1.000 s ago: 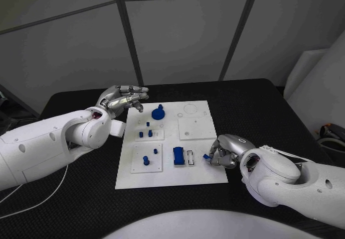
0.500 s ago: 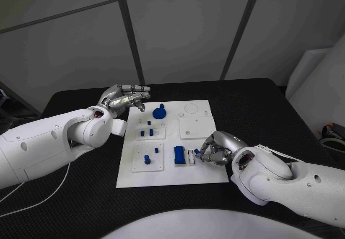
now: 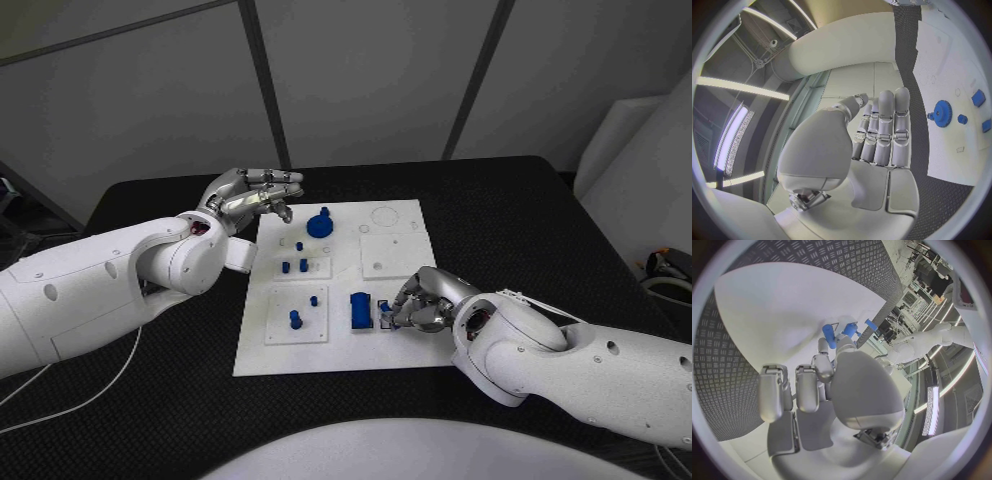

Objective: Assemble the parts on the task board

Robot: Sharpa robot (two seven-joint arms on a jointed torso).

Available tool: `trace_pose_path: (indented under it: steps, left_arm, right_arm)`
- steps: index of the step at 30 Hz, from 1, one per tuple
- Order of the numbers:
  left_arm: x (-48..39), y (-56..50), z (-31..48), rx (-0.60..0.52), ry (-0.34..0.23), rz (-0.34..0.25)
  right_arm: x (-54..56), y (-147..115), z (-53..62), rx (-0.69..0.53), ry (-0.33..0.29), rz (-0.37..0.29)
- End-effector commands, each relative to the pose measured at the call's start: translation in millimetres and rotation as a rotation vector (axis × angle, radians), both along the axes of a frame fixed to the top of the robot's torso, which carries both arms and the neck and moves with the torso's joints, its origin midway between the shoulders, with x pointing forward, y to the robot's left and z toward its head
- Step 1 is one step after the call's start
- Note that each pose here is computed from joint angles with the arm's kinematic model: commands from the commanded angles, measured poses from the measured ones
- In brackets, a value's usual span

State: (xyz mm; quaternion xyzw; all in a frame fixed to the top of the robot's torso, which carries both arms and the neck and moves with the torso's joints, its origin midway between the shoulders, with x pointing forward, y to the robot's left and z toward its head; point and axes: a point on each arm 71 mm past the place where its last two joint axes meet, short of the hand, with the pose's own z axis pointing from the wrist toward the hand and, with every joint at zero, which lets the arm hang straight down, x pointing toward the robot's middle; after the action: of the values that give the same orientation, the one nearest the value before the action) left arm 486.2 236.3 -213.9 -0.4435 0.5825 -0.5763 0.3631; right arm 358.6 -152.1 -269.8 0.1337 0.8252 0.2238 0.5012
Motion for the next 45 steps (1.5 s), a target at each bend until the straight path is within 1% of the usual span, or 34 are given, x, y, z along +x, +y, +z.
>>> trace_pose_path:
  steps: [1, 18, 34, 40, 45]
  left_arm:
    - [-0.1, -1.9, 1.8, -0.009, -0.006, -0.011]
    - [-0.1, -1.8, 1.5, -0.009, -0.002, -0.014]
    - [0.2, -1.8, 1.1, -0.009, 0.0, -0.015]
    - [0.1, -1.7, 1.1, -0.009, 0.0, -0.015]
    - [0.2, -0.7, 1.1, -0.008, 0.0, -0.013]
  right_arm:
    - [0.6, 1.9, -1.5, 0.006, 0.024, 0.007]
    - [2.8, 3.7, -4.0, 0.0, 0.031, 0.006]
    - [3.8, 4.9, -2.2, 0.019, 0.005, 0.003]
    - [1.9, 2.3, 0.4, 0.023, -0.01, 0.019]
    - [-1.6, -2.7, 2.3, 0.015, -0.011, 0.063]
